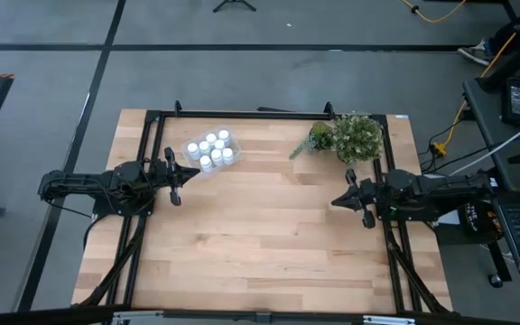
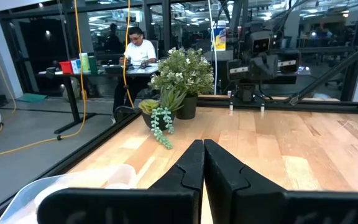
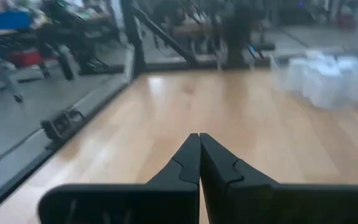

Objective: Pick and place pill bottles into a basket
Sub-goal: Return to Home Position

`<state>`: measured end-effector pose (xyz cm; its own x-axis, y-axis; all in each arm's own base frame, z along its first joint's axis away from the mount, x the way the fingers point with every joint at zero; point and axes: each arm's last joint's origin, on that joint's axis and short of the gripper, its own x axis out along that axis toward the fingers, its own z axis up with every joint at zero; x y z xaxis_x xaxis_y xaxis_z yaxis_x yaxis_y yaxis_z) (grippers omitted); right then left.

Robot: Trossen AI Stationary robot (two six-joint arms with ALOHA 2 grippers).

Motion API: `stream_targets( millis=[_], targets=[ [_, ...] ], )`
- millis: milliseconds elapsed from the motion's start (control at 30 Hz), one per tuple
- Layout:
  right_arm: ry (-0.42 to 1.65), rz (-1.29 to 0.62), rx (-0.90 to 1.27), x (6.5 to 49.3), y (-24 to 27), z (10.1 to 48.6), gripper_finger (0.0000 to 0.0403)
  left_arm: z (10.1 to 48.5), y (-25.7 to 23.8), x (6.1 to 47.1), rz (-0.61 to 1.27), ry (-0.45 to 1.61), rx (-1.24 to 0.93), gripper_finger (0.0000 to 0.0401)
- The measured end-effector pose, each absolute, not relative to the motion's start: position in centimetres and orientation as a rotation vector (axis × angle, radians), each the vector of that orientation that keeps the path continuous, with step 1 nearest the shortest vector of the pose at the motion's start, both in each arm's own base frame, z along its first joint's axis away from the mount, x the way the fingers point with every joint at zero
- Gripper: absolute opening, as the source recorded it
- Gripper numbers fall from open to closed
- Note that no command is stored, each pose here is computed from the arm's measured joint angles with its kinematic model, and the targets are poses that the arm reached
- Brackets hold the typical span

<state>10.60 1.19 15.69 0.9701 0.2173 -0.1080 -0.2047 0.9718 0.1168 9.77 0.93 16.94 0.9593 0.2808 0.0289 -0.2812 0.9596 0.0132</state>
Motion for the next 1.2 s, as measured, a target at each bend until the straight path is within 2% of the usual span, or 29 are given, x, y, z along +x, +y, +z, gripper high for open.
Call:
stream_targets(
  millis=[267,533,1200],
  targets=[
    [-0.043,0.307,0.076,9.5,1.9,17.0,0.0004,16.9,0.9,9.8,0.285,-0.026,0.017,0.0006],
    [-0.042,0.195,0.045,9.6,1.1,17.0,0.0004,16.9,0.9,9.8,0.285,-0.026,0.017,0.0006],
    [-0.042,0.187,-0.007,9.7,1.0,16.9,0.0004,16.9,0.9,9.8,0.285,-0.027,0.017,0.0006]
  ],
)
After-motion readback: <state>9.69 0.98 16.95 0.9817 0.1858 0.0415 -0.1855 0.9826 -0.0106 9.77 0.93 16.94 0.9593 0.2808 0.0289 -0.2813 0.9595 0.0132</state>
